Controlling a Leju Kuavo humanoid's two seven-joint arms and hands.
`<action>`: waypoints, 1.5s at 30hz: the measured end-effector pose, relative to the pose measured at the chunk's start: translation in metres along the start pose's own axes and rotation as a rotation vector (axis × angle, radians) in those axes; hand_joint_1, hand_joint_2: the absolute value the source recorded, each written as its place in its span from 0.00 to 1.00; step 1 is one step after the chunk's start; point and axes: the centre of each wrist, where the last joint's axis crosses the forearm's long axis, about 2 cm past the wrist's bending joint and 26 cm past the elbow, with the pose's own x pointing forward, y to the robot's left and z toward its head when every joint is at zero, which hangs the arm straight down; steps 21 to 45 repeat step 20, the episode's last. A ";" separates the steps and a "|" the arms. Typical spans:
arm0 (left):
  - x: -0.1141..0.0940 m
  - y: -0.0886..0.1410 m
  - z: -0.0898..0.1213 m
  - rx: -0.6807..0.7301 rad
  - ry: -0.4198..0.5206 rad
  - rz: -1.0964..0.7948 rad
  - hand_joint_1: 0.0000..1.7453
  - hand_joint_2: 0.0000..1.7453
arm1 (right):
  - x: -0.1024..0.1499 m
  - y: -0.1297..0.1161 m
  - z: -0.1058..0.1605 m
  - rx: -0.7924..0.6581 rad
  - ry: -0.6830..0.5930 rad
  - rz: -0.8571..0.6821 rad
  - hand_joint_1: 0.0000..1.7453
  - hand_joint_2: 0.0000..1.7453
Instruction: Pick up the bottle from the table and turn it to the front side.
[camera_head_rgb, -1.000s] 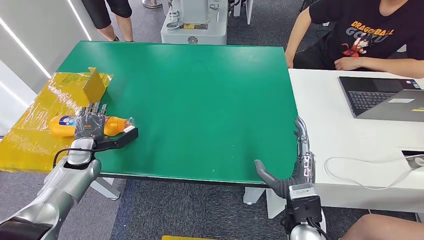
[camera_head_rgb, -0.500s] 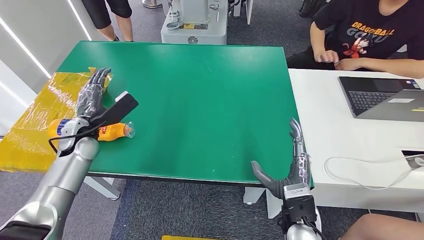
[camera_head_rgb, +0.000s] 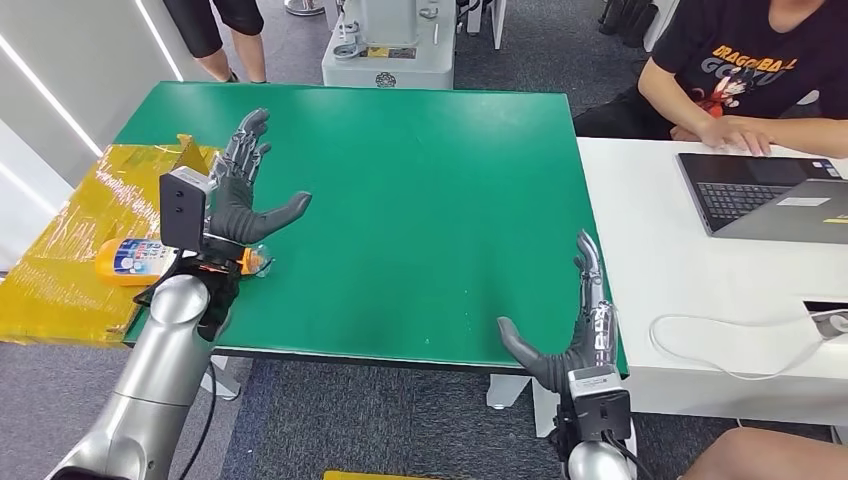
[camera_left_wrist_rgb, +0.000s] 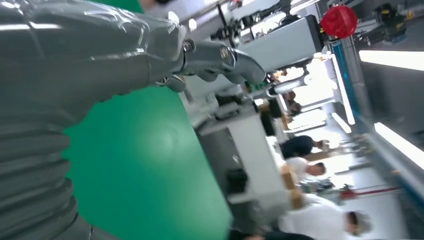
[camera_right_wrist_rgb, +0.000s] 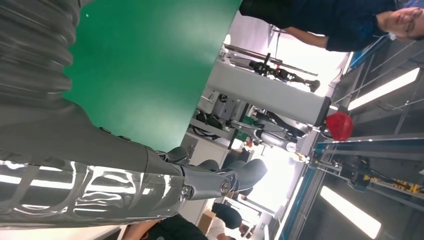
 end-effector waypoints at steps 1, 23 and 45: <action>0.000 -0.008 0.001 0.000 -0.001 0.041 0.00 1.00 | 0.000 0.001 0.000 -0.001 -0.001 -0.002 0.00 1.00; 0.015 -0.126 0.038 -0.060 0.022 0.543 0.00 1.00 | 0.024 0.018 -0.007 -0.053 -0.009 -0.040 0.00 1.00; 0.015 -0.126 0.038 -0.060 0.022 0.543 0.00 1.00 | 0.024 0.018 -0.007 -0.053 -0.009 -0.040 0.00 1.00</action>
